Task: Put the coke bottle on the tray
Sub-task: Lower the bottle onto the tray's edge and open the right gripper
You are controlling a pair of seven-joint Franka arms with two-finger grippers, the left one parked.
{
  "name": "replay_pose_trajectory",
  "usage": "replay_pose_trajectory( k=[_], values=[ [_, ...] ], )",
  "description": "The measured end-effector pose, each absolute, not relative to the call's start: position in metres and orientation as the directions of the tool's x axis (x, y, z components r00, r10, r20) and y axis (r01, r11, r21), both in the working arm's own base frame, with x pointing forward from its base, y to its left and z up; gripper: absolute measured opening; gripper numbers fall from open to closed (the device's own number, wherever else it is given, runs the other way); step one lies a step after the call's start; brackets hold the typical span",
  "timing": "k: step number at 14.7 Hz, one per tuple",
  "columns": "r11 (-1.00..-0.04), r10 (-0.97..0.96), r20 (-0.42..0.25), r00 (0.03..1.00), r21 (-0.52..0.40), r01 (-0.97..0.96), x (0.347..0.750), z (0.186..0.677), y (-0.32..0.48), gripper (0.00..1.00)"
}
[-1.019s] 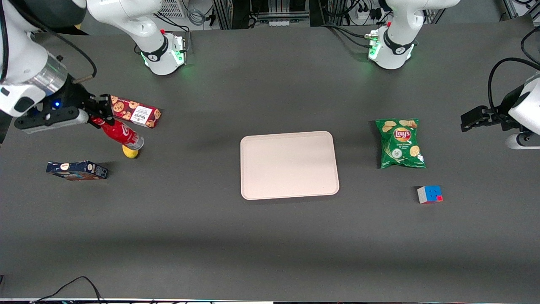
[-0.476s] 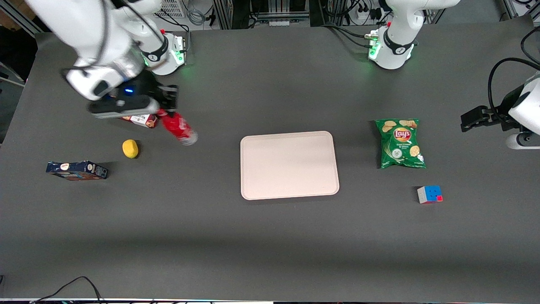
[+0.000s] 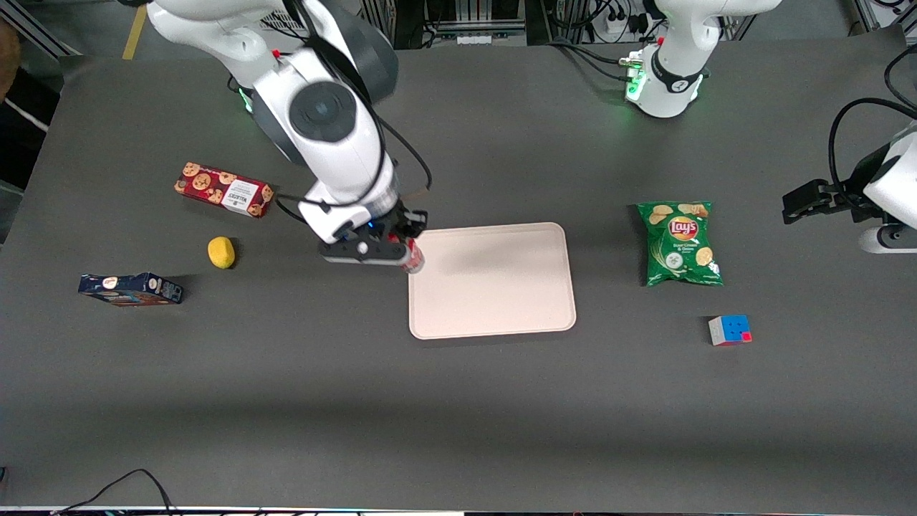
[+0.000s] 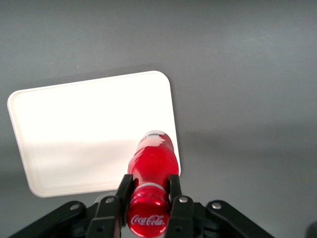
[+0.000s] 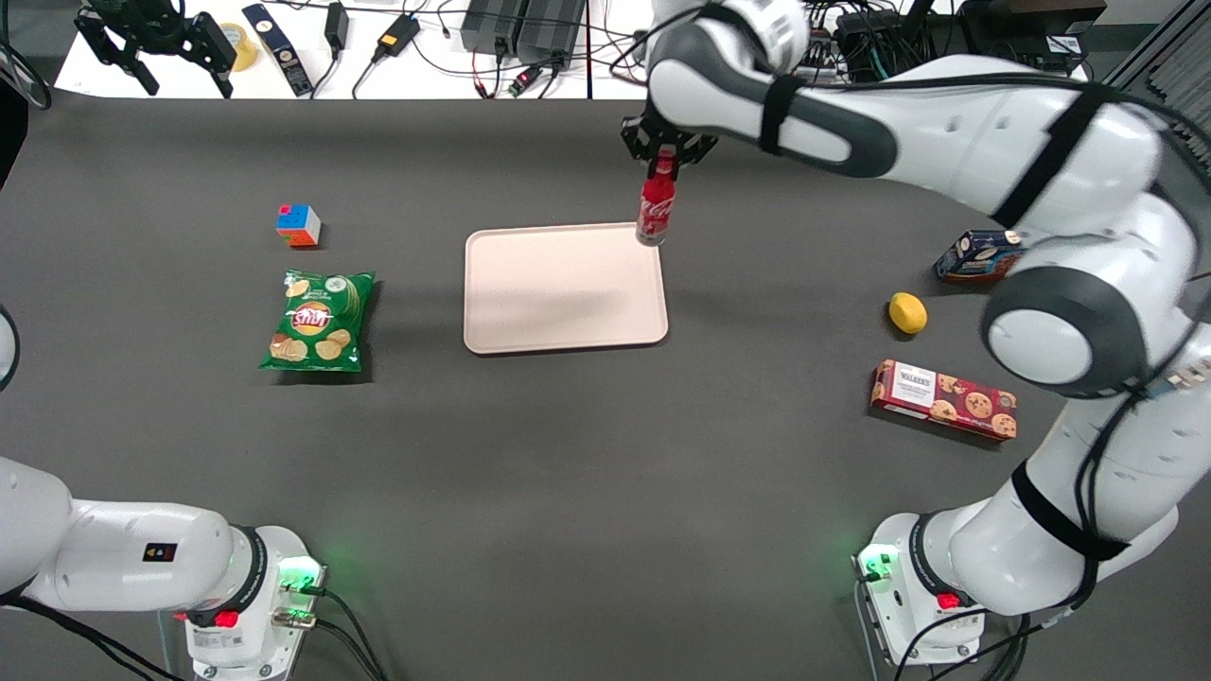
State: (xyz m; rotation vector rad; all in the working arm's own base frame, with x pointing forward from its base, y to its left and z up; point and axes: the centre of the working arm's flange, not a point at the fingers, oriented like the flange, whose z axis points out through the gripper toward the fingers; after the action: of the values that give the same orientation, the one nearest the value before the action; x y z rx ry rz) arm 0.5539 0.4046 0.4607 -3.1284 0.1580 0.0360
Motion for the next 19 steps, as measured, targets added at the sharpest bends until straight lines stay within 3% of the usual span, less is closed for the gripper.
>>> replay_pose_trajectory(
  k=[7,14,16,19],
  values=[
    [-0.993,-0.118,-0.030,0.993,-0.003,-0.118,0.576,0.346,0.430,0.34],
    [-0.993,-0.120,-0.041,0.992,0.019,-0.119,0.577,0.318,0.431,0.34],
    [-0.991,-0.131,-0.033,0.991,0.012,-0.130,0.578,0.319,0.432,0.43],
    [-0.989,-0.148,-0.024,0.989,0.004,-0.147,0.581,0.325,0.431,0.71]
  ],
)
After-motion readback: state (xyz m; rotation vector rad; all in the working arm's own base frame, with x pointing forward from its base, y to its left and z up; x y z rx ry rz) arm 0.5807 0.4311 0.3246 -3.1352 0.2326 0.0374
